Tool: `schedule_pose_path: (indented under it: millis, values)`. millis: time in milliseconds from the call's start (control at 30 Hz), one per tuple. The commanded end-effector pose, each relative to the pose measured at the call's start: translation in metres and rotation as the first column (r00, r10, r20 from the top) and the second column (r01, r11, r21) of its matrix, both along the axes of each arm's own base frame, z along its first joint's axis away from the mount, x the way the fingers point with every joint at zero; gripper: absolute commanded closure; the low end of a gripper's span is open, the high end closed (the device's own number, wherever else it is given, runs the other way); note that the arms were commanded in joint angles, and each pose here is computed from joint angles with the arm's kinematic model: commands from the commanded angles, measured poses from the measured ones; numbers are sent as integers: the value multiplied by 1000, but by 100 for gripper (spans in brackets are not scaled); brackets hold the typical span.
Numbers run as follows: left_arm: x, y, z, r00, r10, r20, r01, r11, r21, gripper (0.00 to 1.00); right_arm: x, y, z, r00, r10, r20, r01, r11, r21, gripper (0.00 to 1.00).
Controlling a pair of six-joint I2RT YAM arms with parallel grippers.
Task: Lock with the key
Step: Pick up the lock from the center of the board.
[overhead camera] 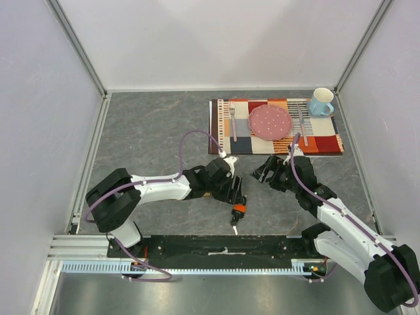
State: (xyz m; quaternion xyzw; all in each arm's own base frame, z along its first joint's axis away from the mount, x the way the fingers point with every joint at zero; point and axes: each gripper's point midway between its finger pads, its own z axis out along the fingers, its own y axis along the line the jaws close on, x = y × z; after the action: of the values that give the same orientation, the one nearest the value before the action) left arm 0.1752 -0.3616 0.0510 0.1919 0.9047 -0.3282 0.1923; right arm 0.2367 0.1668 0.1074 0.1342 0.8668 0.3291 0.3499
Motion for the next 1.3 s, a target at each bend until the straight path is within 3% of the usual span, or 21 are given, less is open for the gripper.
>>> schedule_pose_path:
  millis: [0,133,533,733,1033,1267]
  values:
    - [-8,14,-5,997,-2,84,-10,990,144,28,15,-3,24,997,-10,79,11,1000,-13,6]
    - [-5,8,-9,989,33,142,-66,971,229,24,19,-10,22,996,-21,83,25,999,-40,2]
    - [-22,-21,-17,989,4,148,-42,967,252,23,26,-38,3,997,-63,53,70,988,-135,2]
    - [-26,-21,-29,978,-25,209,-58,923,380,26,27,-45,-2,997,-67,42,73,987,-143,2]
    - [-33,-9,-42,971,-40,235,-84,866,492,44,27,-47,-4,997,-62,39,67,987,-146,2]
    - [-29,-8,-35,963,-54,266,-82,876,476,71,25,-44,-9,999,-36,28,39,989,-144,2]
